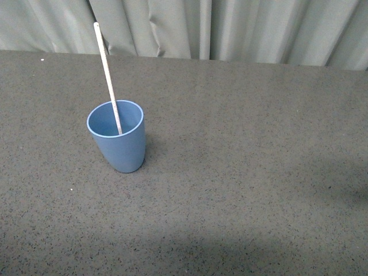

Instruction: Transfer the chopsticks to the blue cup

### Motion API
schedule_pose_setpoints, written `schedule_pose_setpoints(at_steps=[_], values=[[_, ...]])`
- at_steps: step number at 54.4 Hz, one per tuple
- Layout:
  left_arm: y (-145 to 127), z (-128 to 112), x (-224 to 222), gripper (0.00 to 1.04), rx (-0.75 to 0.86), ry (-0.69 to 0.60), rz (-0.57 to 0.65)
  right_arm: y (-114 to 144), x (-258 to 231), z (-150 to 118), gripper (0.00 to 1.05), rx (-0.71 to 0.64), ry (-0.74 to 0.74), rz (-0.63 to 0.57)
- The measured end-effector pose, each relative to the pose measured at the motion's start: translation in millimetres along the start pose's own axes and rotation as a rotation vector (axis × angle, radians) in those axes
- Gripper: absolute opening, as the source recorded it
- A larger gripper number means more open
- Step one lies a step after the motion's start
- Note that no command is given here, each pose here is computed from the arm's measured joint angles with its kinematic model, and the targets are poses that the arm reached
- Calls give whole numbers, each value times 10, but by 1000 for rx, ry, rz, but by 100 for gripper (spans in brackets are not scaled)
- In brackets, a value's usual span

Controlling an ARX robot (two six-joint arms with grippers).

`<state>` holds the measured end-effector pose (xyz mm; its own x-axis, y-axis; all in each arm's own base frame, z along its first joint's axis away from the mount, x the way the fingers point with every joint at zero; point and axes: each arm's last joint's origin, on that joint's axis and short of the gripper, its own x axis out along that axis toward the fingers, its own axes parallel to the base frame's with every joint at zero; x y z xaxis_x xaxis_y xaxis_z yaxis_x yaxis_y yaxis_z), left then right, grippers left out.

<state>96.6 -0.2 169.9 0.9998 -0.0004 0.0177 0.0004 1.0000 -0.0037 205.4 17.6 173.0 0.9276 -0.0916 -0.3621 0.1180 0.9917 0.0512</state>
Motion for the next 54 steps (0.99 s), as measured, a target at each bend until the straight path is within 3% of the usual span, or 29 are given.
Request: schedule_pose_setpoints(at_steps=[4, 10, 15, 34, 54], values=[[0, 0, 0, 98, 0, 0, 0, -56, -128, -106, 93, 6, -15, 2], [0, 1, 0, 98, 0, -1, 0, -106, -320, -278, 76, -34, -247, 107], [0, 1, 0, 98, 0, 0, 0, -175, -421, -278, 62, -53, -338, 141], [0, 0, 0, 98, 0, 0, 0, -258, -595, -313, 3, -68, -361, 109], [0, 0, 0, 98, 0, 0, 0, -276, -761, -333, 1, -70, -374, 109]])
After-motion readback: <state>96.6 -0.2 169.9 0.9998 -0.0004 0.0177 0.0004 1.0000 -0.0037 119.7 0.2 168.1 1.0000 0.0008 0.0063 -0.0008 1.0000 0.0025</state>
